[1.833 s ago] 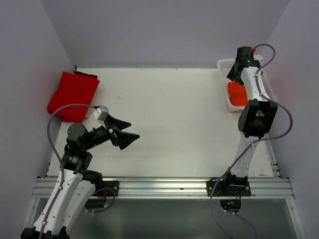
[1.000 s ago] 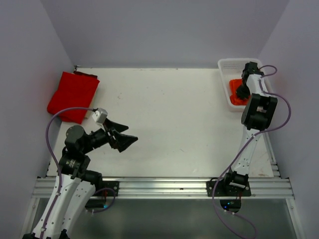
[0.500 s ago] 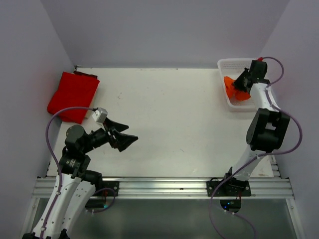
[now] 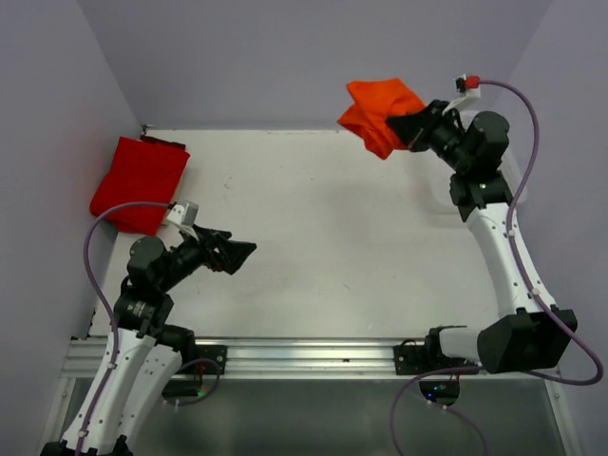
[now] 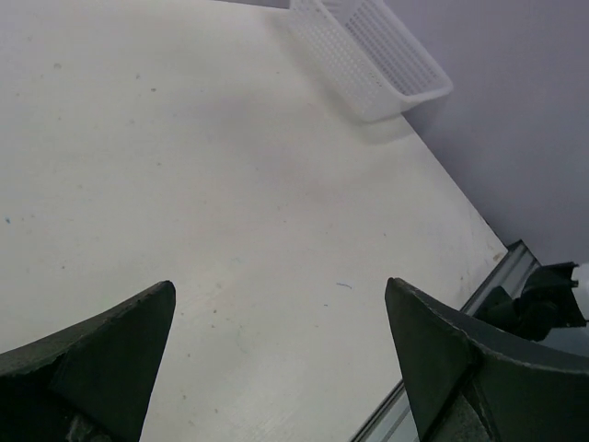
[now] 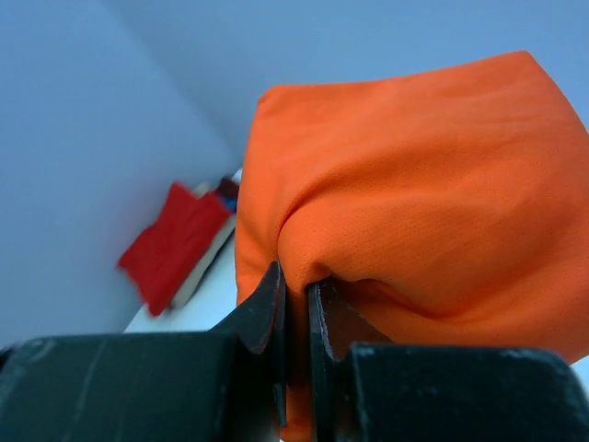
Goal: Fold and stack the t-shirts
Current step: Grab the tshirt from the pile, then move the tshirt to the center of the board
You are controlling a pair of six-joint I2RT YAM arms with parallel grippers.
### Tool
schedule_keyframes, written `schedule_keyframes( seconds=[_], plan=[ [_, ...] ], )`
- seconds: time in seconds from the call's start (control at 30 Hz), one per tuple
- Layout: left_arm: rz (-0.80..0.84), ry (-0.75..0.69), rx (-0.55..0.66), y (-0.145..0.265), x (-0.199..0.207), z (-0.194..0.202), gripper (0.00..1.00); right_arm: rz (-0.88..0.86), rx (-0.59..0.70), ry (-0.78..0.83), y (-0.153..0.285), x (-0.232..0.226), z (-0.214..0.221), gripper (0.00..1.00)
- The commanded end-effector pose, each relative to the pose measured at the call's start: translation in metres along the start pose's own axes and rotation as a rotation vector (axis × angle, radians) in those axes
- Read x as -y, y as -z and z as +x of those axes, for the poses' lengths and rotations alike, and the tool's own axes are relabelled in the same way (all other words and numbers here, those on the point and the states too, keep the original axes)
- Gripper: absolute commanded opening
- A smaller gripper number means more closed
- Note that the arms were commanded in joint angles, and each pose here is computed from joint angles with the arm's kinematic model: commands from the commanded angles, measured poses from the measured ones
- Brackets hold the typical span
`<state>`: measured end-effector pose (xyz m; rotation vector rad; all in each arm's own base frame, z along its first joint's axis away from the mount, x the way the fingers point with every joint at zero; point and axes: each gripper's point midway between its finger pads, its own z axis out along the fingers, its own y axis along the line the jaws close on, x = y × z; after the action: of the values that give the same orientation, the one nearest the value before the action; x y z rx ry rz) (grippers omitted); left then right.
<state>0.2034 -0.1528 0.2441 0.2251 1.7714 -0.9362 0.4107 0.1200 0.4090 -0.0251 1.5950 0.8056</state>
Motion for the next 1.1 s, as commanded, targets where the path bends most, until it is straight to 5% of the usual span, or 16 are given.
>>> schedule_keyframes(
  seconds=[0.0, 0.4, 0.6, 0.87, 1.07],
  plan=[
    [-0.154, 0.078, -0.01, -0.007, -0.035, 0.015, 1.0, -0.202, -0.17, -0.102, 0.011, -0.039, 0.067, 0.0],
    [-0.036, 0.324, 0.07, -0.025, -0.046, 0.07, 1.0, -0.327, -0.421, -0.209, 0.04, -0.091, 0.167, 0.0],
    [-0.054, 0.175, 0.076, -0.035, -0.047, 0.079, 1.0, -0.451, -0.472, -0.284, 0.034, -0.133, 0.162, 0.0],
    [-0.026, -0.001, 0.064, -0.084, 0.003, 0.069, 1.0, -0.399, -0.566, -0.339, 0.008, -0.128, 0.193, 0.0],
    [-0.134, 0.055, 0.235, -0.092, 0.0, 0.03, 1.0, -0.34, -0.625, -0.354, -0.008, -0.113, 0.213, 0.0]
  ],
)
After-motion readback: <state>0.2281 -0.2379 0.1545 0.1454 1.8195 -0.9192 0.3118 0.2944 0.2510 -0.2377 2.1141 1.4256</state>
